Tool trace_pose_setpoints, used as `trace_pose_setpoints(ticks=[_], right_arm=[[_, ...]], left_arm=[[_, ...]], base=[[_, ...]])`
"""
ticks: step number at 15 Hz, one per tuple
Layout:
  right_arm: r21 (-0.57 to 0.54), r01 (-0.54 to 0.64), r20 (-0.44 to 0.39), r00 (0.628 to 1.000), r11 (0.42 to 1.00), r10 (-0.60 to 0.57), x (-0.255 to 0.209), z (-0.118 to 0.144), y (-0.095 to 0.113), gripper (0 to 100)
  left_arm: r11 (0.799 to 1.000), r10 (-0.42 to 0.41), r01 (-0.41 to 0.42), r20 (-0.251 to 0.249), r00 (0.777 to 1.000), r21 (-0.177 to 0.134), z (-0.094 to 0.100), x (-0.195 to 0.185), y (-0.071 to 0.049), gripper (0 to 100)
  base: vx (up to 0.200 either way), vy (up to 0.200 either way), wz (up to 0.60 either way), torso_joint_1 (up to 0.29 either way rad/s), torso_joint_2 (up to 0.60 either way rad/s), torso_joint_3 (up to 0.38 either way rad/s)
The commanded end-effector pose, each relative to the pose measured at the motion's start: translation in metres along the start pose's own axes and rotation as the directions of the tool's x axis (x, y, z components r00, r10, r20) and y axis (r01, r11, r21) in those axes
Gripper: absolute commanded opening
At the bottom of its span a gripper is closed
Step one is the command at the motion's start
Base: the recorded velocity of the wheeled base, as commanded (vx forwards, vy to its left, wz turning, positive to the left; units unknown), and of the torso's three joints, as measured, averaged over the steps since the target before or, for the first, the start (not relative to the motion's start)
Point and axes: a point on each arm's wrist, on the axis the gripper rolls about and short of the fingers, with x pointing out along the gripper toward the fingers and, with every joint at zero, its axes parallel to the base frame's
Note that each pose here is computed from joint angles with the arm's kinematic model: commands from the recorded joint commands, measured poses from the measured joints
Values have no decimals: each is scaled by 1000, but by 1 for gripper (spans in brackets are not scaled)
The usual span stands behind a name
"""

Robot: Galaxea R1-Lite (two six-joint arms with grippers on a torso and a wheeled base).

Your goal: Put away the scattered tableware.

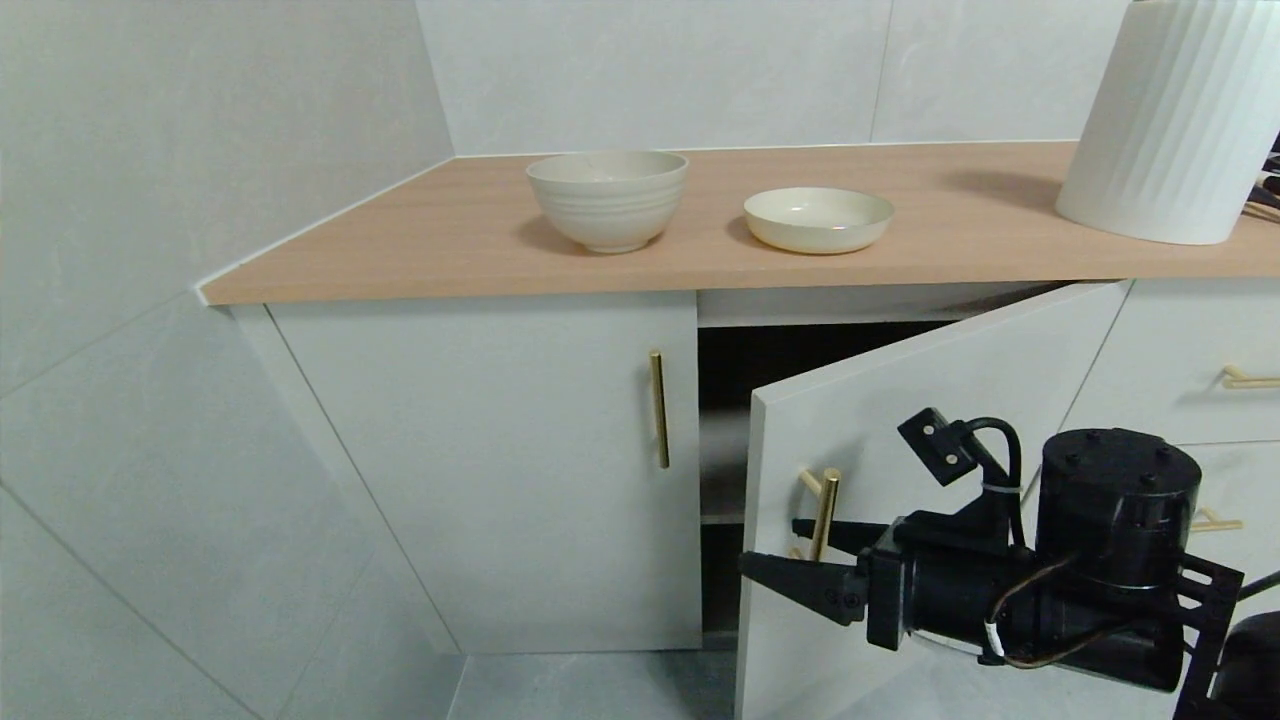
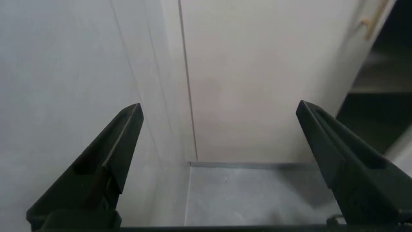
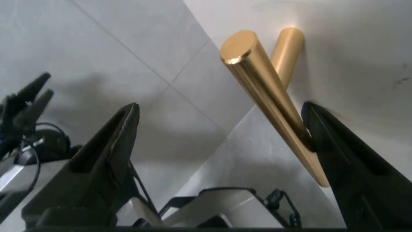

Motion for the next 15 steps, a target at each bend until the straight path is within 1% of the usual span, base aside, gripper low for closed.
trace_pose_setpoints(ticks=[1,2,3,4,5,6,7,8,9,10,11,12,13,14,15], right_arm=[[-10,-68,-46,997,998,68,2,-11,18,100],[-11,-67,-44,997,998,67,2,-10,19,100],[-11,-66,-44,997,998,66,1,-11,19,100],[-15,-73,-30,997,997,73,-1,-8,21,100],[-19,-76,-25,997,997,75,-4,-7,22,100],[-25,-85,-17,996,996,84,-6,-6,26,100],[-31,-94,-8,996,995,94,-9,-4,29,100],[-32,-98,-9,995,995,97,-9,-4,30,100],[-37,-102,-3,995,994,102,-10,-3,31,100],[-39,-104,2,995,994,105,-12,-2,32,100],[-48,-104,5,995,993,105,-13,-2,33,100],[-62,-104,5,995,993,105,-14,-2,33,100],[-68,-101,-1,995,993,101,-14,-4,32,100],[-71,-100,-4,995,992,100,-14,-4,32,100],[-72,-99,-5,995,992,99,-14,-5,32,100]], left_arm=[[1000,2,-2,93,996,0,37,-13,1,100],[1000,-14,13,69,998,11,56,-15,1,100],[998,-62,61,49,997,17,77,-13,0,100],[995,-99,98,22,995,17,99,-5,-1,100],[994,-104,104,-12,995,20,116,7,-1,100],[993,-110,112,-53,993,42,128,20,-2,100],[988,-130,139,-127,983,65,132,38,-3,100],[982,-156,172,-187,970,71,130,51,-4,100],[969,-219,242,-266,939,56,128,71,-7,100],[933,-337,360,-333,881,8,126,98,-14,100],[909,-397,417,-343,851,-17,125,116,-21,100],[883,-461,462,-328,825,-80,126,130,-31,100],[842,-539,511,-289,791,-173,129,141,-45,100],[806,-590,544,-256,766,-232,132,150,-57,100],[784,-618,560,-246,747,-269,132,165,-70,100]], base=[[0,0,0,0,0,0],[0,0,0,0,0,0],[0,0,0,0,0,0],[0,0,0,0,0,0],[0,0,0,0,0,0],[0,0,0,0,0,0],[0,0,0,0,0,0],[0,0,0,0,0,0],[0,0,0,0,0,0],[0,0,0,0,0,0],[0,0,0,0,0,0],[0,0,0,0,0,0],[0,0,0,0,0,0],[0,0,0,0,0,0],[0,0,0,0,0,0]])
